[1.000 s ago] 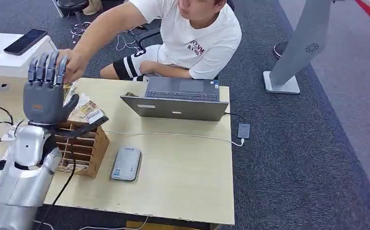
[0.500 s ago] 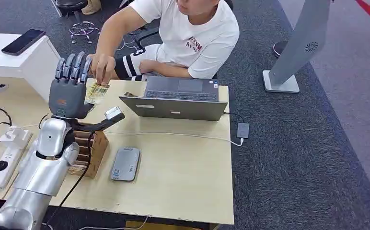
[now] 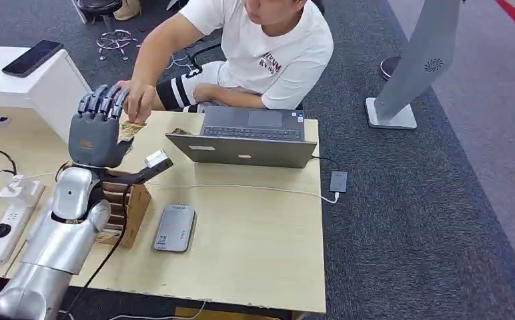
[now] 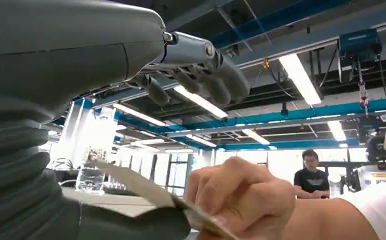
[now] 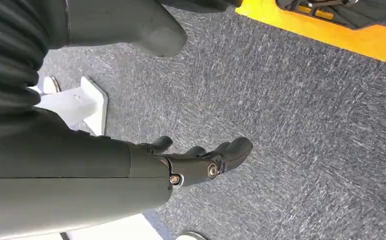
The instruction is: Pass the card to the sensor for recognition and then transmit it.
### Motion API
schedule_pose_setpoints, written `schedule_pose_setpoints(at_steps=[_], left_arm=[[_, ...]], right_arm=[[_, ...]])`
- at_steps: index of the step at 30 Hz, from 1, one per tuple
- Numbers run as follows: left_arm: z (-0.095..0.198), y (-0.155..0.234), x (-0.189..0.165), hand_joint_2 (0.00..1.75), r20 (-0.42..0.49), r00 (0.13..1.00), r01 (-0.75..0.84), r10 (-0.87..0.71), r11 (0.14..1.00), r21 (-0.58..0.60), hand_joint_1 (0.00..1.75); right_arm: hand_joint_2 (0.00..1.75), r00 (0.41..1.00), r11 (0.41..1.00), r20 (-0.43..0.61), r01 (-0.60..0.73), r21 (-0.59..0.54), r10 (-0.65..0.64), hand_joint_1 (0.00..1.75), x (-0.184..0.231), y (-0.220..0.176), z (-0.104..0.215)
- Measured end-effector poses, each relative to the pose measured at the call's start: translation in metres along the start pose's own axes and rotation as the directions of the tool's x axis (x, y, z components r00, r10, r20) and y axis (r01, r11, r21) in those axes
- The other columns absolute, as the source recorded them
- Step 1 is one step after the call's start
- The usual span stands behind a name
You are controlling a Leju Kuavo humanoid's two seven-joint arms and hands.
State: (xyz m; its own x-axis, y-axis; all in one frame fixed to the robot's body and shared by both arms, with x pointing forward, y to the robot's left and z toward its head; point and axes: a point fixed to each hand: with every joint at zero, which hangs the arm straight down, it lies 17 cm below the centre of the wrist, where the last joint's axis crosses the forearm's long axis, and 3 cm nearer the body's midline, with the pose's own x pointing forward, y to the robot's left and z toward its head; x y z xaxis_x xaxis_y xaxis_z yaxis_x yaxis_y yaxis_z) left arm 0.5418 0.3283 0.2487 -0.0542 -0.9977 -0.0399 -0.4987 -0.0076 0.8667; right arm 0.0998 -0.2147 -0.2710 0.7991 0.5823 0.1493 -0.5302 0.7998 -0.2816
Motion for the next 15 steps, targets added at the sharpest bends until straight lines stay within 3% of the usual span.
schedule_pose_setpoints(at_steps=[15], left_arm=[[0.021,-0.016,-0.002,1.75,0.001,1.0,-0.027,0.027,0.999,-0.037,1.75]], right_arm=[[1.75,1.0,1.0,0.006,-0.027,-0.001,0.027,0.0,0.0,0.001,0.0]])
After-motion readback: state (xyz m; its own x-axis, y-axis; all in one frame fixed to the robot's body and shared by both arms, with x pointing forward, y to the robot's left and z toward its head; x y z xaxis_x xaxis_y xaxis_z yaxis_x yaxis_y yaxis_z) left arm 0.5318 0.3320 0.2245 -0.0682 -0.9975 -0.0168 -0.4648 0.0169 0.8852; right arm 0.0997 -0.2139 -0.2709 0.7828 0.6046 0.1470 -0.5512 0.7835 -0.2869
